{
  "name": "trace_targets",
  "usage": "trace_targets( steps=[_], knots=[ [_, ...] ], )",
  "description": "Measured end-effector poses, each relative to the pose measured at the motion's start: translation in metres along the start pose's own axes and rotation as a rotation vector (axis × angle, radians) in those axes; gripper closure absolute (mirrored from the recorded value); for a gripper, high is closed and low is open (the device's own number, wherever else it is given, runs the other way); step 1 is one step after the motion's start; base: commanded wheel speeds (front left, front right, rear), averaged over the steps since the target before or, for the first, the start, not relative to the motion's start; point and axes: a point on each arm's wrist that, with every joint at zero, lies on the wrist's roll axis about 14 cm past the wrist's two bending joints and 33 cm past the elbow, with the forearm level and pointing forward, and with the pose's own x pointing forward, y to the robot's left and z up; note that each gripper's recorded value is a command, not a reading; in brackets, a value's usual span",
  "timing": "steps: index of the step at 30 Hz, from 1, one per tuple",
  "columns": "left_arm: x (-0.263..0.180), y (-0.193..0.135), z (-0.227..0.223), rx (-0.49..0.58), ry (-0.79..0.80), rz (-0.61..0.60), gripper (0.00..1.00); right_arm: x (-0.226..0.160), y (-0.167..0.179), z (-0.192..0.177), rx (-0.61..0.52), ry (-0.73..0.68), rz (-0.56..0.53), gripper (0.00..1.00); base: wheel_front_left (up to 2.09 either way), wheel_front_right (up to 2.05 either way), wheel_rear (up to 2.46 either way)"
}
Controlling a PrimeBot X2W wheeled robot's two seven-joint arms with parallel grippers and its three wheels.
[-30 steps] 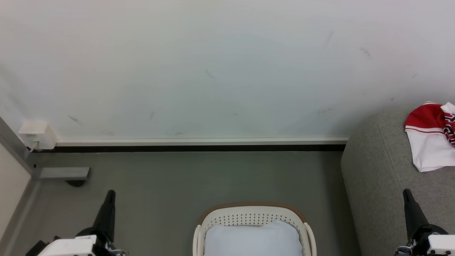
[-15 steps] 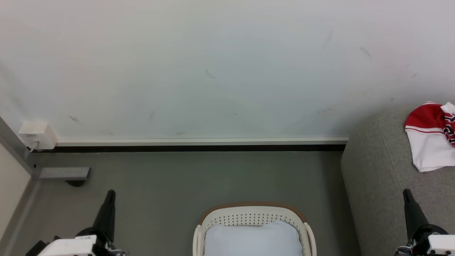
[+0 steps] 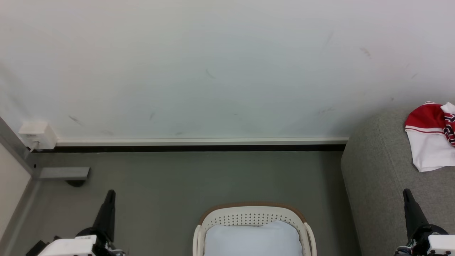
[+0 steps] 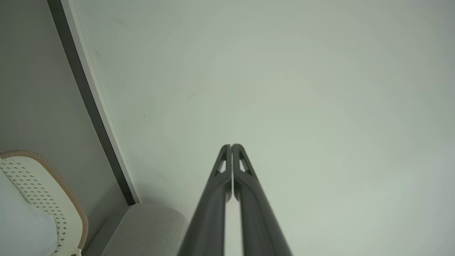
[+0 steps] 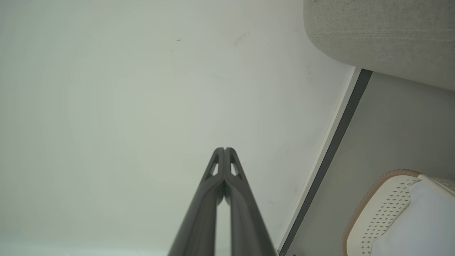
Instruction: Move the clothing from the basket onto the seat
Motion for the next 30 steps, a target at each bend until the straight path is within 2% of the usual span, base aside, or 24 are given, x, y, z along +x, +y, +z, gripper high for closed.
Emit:
trace_targets(
  steps=[30],
  knots=[
    [0.0000,0.0000,0.0001,0.000,0.000,0.000,1.00,0.0000,0.0000,0.0000,0.000,0.000,0.000,1.00,0.00,0.00,0.00]
  ],
)
